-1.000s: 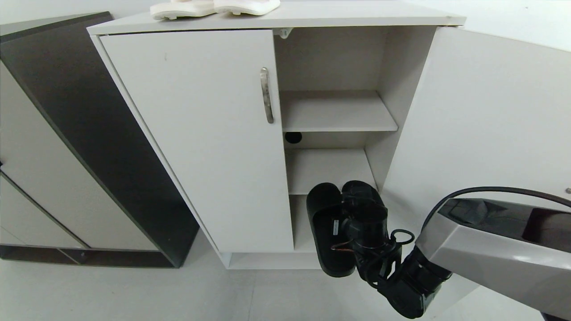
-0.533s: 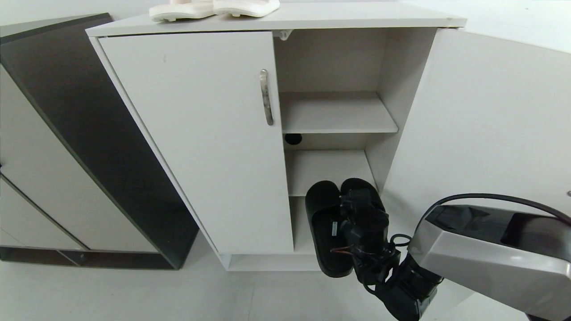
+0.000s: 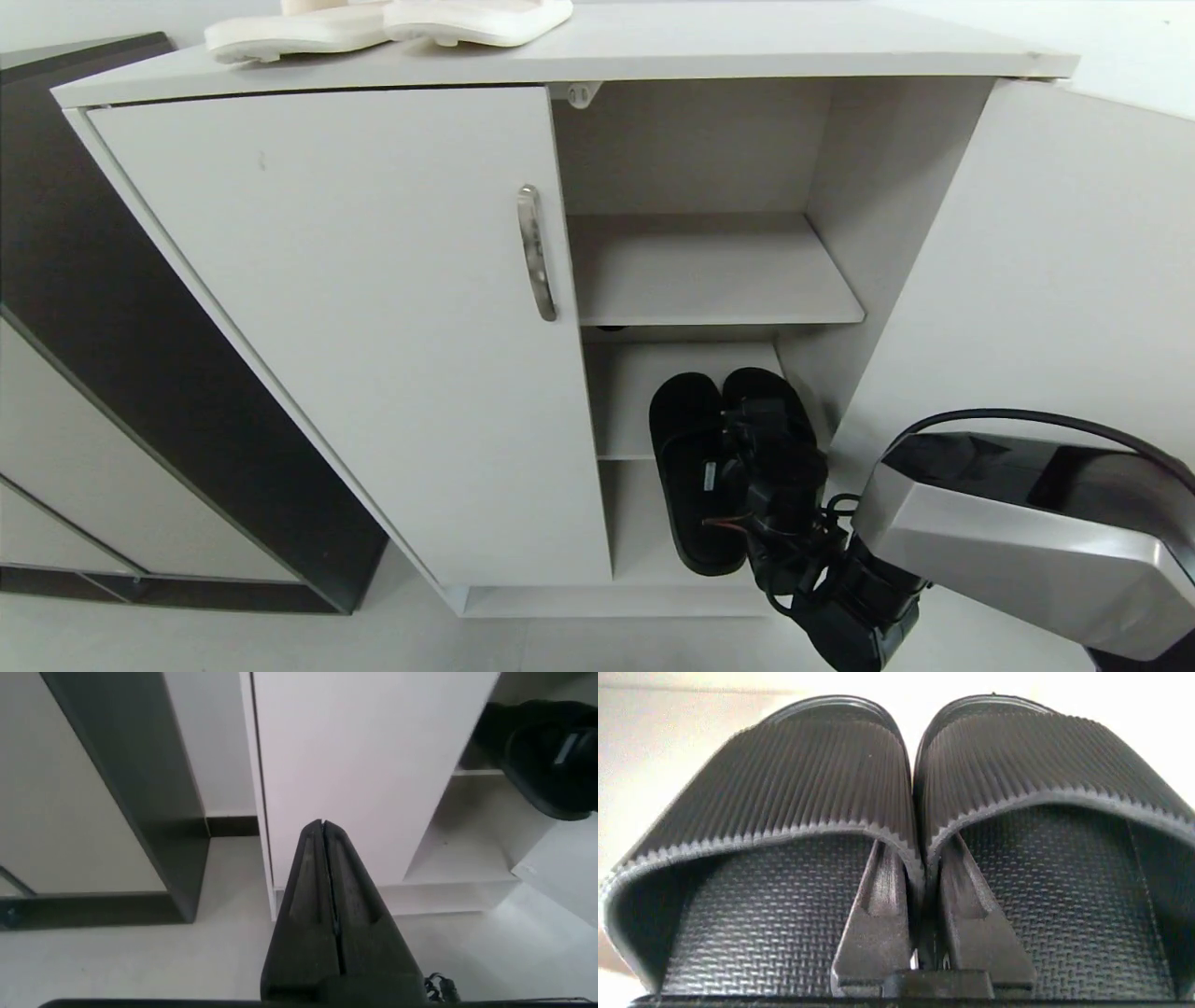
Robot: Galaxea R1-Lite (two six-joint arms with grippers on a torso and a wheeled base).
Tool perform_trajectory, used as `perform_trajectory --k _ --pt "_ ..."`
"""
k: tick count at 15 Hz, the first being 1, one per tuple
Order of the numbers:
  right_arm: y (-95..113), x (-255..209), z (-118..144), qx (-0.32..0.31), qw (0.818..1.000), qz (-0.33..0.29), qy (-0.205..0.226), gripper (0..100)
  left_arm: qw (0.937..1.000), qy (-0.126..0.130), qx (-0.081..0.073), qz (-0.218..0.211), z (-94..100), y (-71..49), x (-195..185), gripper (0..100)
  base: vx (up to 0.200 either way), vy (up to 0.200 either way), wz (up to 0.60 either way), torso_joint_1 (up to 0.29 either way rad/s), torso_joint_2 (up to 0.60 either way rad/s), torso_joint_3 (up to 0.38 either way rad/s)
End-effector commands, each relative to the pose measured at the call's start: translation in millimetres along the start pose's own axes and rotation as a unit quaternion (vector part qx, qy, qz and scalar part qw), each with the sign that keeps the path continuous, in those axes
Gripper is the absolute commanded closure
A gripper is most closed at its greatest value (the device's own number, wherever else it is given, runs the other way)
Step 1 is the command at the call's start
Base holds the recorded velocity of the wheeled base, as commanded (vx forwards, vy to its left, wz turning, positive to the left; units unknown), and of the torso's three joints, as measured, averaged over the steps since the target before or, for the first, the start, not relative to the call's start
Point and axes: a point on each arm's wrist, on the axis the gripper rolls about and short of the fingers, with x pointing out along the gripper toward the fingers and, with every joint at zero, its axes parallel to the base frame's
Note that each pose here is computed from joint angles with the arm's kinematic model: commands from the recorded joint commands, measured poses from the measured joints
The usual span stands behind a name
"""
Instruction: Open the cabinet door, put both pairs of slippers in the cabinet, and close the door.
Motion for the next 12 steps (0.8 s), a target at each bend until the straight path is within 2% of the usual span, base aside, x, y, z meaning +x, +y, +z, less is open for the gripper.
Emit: perform_trajectory --k 1,5,12 --pt "-3.7 8.5 -4.9 -0.001 1.000 -0.008 0.001 100 1.0000 0.001 0.000 0.000 0.0 0.0 0.1 100 0.000 0.000 0.00 0.000 0.00 0.000" --pt "-3.7 35.6 -1.6 -0.007 1.000 -0.026 0.010 100 1.0000 0.001 0.000 0.000 0.0 0.0 0.1 100 0.000 0.000 0.00 0.000 0.00 0.000" --pt "11.1 95.8 7.3 -0.007 0.999 -0.047 0.011 100 0.9999 0.001 0.000 0.013 0.0 0.6 0.1 100 0.000 0.000 0.00 0.000 0.00 0.000"
